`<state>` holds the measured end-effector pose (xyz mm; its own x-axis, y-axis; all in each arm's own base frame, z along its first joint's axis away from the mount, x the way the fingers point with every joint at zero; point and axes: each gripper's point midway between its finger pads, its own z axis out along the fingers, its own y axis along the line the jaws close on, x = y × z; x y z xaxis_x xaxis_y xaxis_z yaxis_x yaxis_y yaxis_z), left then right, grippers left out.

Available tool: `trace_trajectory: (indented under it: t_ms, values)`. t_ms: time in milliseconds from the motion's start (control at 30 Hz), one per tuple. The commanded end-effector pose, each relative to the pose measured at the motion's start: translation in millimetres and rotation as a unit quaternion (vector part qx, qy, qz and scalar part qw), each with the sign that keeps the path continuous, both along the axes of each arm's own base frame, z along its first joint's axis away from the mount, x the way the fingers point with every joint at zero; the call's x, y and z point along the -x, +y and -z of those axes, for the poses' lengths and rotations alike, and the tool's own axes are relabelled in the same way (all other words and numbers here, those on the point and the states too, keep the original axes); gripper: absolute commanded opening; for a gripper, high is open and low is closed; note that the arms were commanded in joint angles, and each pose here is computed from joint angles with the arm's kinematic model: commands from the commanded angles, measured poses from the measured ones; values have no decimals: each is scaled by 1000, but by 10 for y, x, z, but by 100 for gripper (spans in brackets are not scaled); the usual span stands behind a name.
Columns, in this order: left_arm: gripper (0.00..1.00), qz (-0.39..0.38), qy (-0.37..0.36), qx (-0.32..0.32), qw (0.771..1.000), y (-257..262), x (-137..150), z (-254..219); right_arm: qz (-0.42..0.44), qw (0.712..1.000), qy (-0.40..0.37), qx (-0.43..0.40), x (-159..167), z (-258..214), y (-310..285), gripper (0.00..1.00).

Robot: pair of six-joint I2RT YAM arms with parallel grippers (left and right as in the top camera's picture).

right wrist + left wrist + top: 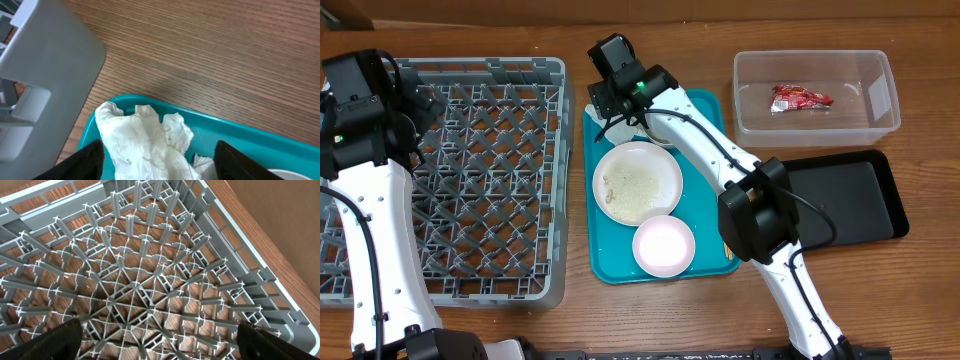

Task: Sort waste into correct bins and load items into the dishwasher
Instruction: 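Move the right gripper back and grasp the white tissue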

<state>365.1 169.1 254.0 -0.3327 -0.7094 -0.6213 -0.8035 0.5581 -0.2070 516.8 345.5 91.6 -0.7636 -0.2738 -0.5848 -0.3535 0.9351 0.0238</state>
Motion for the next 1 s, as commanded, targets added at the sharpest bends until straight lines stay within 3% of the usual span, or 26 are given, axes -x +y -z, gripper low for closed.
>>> trace_trajectory:
  t_ms: [0, 200, 433, 567, 867, 967]
  values:
    - [100, -9, 5, -3, 1000, 20, 28, 31, -21, 1000, 16, -6, 59, 142, 107, 71]
    - [100, -9, 5, -3, 1000, 20, 27, 31, -21, 999, 41, 11, 102, 474, 88, 71]
    - [100, -9, 5, -3, 1000, 20, 28, 31, -15, 999, 38, 25, 102, 495, 51, 67]
    - [100, -9, 5, -3, 1000, 20, 28, 31, -12, 998, 41, 35, 122, 511, 21, 52]
    - [100, -9, 5, -3, 1000, 20, 28, 31, -10, 999, 26, 15, 153, 233, 160, 6]
    - [100, -9, 5, -3, 1000, 20, 27, 31, 0, 1000, 10, -9, 128, -60, 201, 4]
